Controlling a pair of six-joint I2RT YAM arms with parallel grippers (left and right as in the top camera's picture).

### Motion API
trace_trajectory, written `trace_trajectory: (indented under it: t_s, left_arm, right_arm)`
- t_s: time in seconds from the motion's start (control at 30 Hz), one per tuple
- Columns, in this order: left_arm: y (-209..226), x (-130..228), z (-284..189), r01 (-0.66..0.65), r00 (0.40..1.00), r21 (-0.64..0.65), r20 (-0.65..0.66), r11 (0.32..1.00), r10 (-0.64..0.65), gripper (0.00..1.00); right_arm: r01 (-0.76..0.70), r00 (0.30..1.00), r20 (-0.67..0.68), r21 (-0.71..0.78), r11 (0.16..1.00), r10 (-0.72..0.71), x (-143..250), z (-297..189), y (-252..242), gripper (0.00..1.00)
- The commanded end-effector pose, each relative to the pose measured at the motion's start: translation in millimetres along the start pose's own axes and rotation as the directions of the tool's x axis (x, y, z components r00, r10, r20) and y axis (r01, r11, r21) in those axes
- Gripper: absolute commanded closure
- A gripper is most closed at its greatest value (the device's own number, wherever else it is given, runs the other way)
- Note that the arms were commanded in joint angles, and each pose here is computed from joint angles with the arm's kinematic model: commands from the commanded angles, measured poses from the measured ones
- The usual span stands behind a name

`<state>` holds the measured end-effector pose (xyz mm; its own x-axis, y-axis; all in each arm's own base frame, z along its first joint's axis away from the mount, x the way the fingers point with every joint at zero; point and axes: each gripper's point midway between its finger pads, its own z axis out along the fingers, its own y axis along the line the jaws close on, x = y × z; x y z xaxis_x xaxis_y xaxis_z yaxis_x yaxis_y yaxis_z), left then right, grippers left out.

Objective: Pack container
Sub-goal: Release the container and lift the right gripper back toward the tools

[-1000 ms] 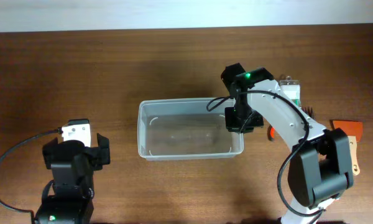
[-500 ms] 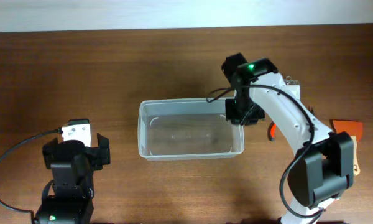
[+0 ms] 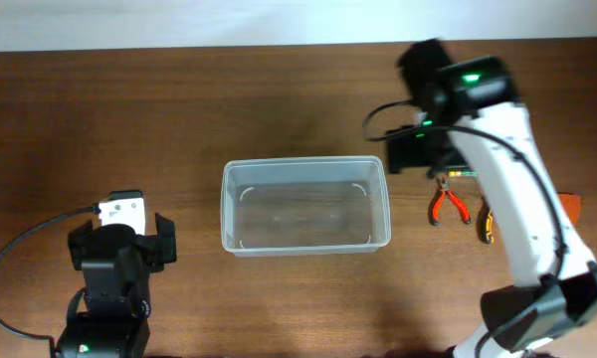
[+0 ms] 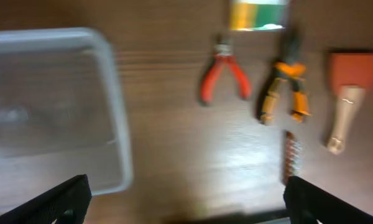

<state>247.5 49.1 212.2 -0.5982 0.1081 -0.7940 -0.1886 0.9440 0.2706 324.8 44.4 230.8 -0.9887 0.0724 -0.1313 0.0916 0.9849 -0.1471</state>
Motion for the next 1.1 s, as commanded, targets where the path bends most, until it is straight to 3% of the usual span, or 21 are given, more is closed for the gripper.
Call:
trace_trajectory:
  t_s: [0.0,0.27,0.43,0.73,1.07]
  left_arm:
    - [2,-8,-4,-0.011,1.0,-0.005,0.02,1.0,0.011,0.01]
    - [2,-8,-4,-0.011,1.0,-0.005,0.02,1.0,0.011,0.01]
    - [2,-8,-4,-0.011,1.0,-0.006,0.02,1.0,0.011,0.01]
    - [2,-8,-4,-0.011,1.0,-0.005,0.02,1.0,0.011,0.01]
    - [2,-8,-4,-0.011,1.0,-0.006,0.02,1.0,0.011,0.01]
  right_arm:
    - [-0.058,0.997,0.046,0.089,0.994,0.054,-2,-16,-51,0.01]
    - [-0.156,0.988,0.018,0.063,0.986,0.155,-3,-7,-97,0.01]
    - [-0.222,0.973,0.078,0.056,0.974,0.217,-20,-3,-114,0.01]
    - [-0.209,0.978,0.002,-0.01,0.978,0.209,-22,20,-98,0.01]
    - [-0.149,0.977,-0.165,-0.084,0.985,0.134,-4,88,-71,0.01]
